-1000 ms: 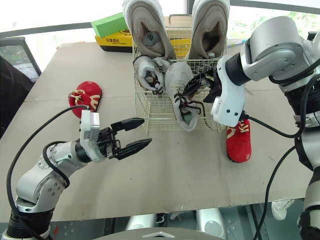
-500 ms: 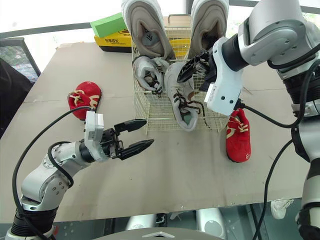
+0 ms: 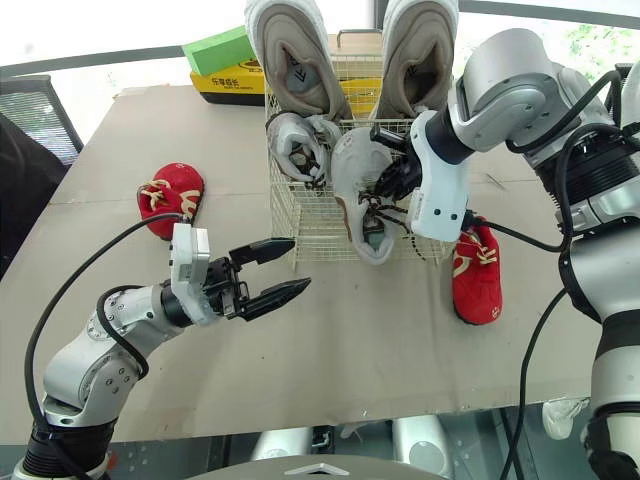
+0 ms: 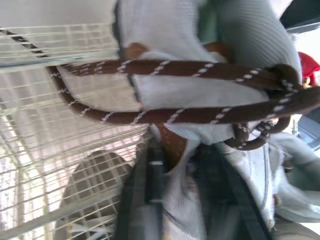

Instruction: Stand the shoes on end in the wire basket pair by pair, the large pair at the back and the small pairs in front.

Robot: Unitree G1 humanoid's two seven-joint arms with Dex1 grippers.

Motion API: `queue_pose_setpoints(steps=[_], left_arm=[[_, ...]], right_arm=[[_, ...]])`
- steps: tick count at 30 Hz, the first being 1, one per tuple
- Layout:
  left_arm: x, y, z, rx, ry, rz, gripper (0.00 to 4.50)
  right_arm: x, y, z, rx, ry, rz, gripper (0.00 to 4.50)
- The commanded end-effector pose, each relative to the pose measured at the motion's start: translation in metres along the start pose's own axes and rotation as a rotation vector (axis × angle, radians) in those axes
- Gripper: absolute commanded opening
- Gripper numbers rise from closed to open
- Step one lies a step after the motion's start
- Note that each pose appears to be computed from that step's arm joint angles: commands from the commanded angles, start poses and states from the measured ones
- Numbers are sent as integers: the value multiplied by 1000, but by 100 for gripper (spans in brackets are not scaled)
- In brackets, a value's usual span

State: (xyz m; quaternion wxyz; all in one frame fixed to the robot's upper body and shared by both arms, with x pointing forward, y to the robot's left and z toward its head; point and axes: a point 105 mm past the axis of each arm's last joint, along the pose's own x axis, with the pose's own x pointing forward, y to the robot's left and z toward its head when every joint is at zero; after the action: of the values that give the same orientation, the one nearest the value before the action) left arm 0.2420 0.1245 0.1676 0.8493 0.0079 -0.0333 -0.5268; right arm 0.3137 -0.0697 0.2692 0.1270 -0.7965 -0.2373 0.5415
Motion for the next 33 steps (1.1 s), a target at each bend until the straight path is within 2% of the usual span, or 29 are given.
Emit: queue_pose_setpoints(steps=[1,4,10,13,15,19,22,26,30,33], left_arm=[[1,-7,11,42,-31,-6,411],[2,-8,12,39,-37,-2,411],[4,-11,14,22,-56,-17,411],[5,-11,16,17,-63,-25,411],[6,-10,16,15,-65,-31,411],[9,-6,18,11,-65,-52,411],[11,-3,20,12,-64,-65,411],[12,0,22,14,-62,-82,411],[12,1,23,13,-61,-86,411],[12,0,22,11,-61,-86,411]], right_arm=[[-5,2,-1,-13,6,14,3],[-17,-5,-3,70,4,-88,3],[-53,-6,-11,401,-8,-312,3],[-78,-23,-16,641,-8,-526,3],[-94,-22,-17,787,-18,-655,3],[-120,-22,-10,1203,-191,-1010,3],[-121,-34,2,1414,-383,-1209,3],[-116,-37,7,1601,-503,-1427,3],[-103,-30,12,1766,-541,-1559,3],[-95,-24,12,1855,-508,-1656,3]])
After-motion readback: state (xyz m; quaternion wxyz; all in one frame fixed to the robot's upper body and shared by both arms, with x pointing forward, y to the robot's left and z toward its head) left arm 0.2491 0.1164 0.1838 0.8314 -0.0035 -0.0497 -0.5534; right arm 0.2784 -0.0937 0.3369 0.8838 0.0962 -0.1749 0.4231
